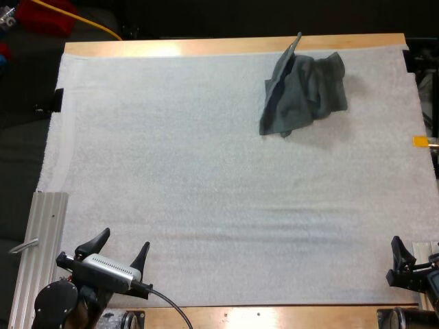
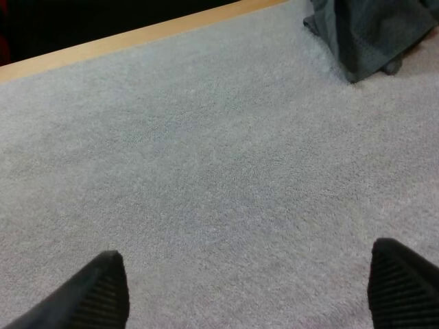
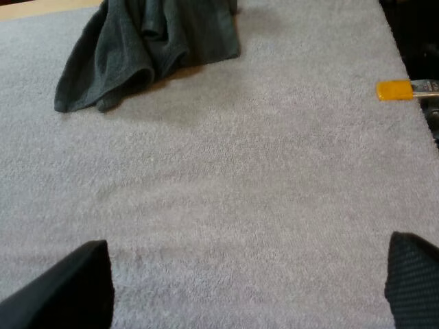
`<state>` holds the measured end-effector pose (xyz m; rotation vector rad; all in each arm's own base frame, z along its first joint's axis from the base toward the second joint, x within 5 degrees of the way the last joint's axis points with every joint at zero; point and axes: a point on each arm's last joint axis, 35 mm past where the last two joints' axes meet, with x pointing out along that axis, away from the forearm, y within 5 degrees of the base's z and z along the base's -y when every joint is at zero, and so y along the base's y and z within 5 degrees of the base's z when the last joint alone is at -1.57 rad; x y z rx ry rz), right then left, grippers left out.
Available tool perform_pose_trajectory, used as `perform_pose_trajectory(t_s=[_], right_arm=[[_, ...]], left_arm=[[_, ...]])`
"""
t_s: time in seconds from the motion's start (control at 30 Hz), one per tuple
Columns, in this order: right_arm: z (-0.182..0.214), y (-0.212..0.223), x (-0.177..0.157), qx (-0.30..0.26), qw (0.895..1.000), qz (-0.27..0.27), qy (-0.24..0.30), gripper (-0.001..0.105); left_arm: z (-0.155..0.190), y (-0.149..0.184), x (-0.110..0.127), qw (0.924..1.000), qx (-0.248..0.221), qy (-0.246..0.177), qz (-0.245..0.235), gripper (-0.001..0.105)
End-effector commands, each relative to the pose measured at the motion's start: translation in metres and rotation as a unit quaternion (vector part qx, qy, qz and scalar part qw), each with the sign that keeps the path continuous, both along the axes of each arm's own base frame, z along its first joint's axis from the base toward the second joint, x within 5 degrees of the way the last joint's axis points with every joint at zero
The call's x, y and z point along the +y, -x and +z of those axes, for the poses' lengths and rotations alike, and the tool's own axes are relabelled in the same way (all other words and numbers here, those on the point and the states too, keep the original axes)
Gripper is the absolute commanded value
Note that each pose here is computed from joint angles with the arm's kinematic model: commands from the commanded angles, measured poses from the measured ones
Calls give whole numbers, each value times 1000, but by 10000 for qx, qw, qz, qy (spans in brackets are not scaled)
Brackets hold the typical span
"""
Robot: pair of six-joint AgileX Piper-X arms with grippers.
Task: Pick towel from pile, fold and stack
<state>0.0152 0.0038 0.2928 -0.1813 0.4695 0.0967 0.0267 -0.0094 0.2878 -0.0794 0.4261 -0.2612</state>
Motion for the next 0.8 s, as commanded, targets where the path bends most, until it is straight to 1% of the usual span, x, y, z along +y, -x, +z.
perform_pose_trajectory(t_s=[0.0,0.53,0.77], right_arm=[[1,-2,0,48,10000,-12,11,78],[1,-2,0,48,10000,-12,11,78],[10,-2,0,-243,9997,-9,24,78]], left_arm=[[3,-3,0,10000,-50,-10,-5,69],[3,-3,0,10000,-50,-10,-5,69],[4,-2,0,10000,-66,-1,-1,69]])
